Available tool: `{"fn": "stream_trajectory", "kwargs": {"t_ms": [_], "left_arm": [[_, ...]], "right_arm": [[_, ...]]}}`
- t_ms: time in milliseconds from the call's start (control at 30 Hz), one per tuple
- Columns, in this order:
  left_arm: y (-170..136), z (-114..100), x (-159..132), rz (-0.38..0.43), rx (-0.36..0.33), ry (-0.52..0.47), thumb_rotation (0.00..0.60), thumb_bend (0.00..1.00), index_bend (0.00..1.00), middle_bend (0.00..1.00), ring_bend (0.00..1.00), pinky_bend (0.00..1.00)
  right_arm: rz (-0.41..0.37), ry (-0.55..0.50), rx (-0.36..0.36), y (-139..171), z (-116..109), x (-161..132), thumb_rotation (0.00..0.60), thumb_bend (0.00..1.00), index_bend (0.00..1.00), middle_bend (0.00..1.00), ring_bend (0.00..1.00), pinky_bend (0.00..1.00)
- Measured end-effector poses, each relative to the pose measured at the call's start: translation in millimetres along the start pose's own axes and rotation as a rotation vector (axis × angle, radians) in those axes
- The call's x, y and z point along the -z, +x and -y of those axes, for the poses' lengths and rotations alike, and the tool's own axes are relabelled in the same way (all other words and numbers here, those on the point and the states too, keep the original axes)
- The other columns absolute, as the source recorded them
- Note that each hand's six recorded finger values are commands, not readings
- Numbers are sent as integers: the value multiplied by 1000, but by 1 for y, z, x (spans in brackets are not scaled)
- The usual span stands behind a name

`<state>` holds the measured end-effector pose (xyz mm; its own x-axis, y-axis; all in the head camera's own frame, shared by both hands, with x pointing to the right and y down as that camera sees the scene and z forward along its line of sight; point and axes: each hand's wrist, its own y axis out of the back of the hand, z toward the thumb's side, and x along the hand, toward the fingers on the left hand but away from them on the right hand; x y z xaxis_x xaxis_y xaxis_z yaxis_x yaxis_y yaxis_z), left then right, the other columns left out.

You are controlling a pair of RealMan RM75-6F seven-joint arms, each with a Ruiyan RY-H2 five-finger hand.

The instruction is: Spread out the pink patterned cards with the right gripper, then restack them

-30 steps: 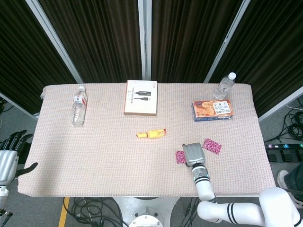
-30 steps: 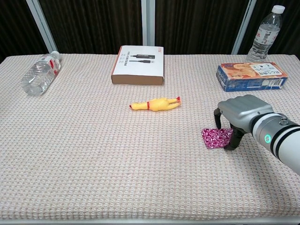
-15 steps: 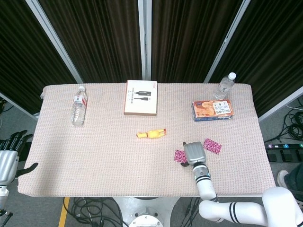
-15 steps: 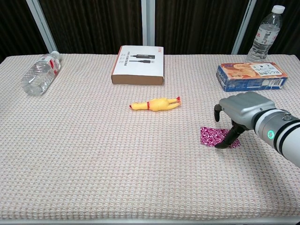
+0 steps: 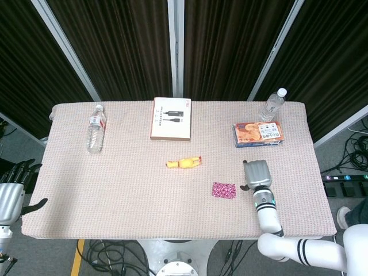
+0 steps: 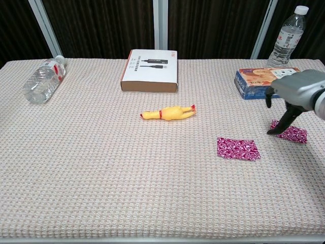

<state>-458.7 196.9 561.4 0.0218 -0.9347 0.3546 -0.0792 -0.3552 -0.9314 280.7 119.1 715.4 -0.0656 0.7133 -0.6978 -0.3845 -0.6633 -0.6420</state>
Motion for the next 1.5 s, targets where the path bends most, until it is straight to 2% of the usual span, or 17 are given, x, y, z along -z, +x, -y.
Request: {"fn": "stream_trajectory", "kwargs": {"t_ms": [133, 433, 933, 1100, 1500], "left_arm": [[0, 1, 0, -1, 1, 2, 598, 0, 227, 219, 134, 241], [1, 3, 0, -2, 9, 8, 597, 0, 227, 219, 134, 241], [1, 5, 0, -3, 11, 12, 595, 0, 227, 219, 134, 241], [1, 6, 0, -3, 15, 14, 596, 0, 227, 219, 134, 241], [1, 6, 1, -6, 15, 16, 597, 0, 227, 219, 134, 241]], "right_arm": [[51, -14, -20, -4, 5, 25, 388, 4, 386, 1000, 862, 902], [100, -106, -44, -15, 29, 56, 392, 5, 387, 1000, 863, 902], [113, -109, -75, -24, 52, 57, 378, 4, 387, 1000, 863, 902], [109, -125, -87, -29, 56, 56, 394, 6, 387, 1000, 863, 902], [100, -133, -106, -34, 61, 51, 379, 8, 387, 1000, 863, 903]]}}
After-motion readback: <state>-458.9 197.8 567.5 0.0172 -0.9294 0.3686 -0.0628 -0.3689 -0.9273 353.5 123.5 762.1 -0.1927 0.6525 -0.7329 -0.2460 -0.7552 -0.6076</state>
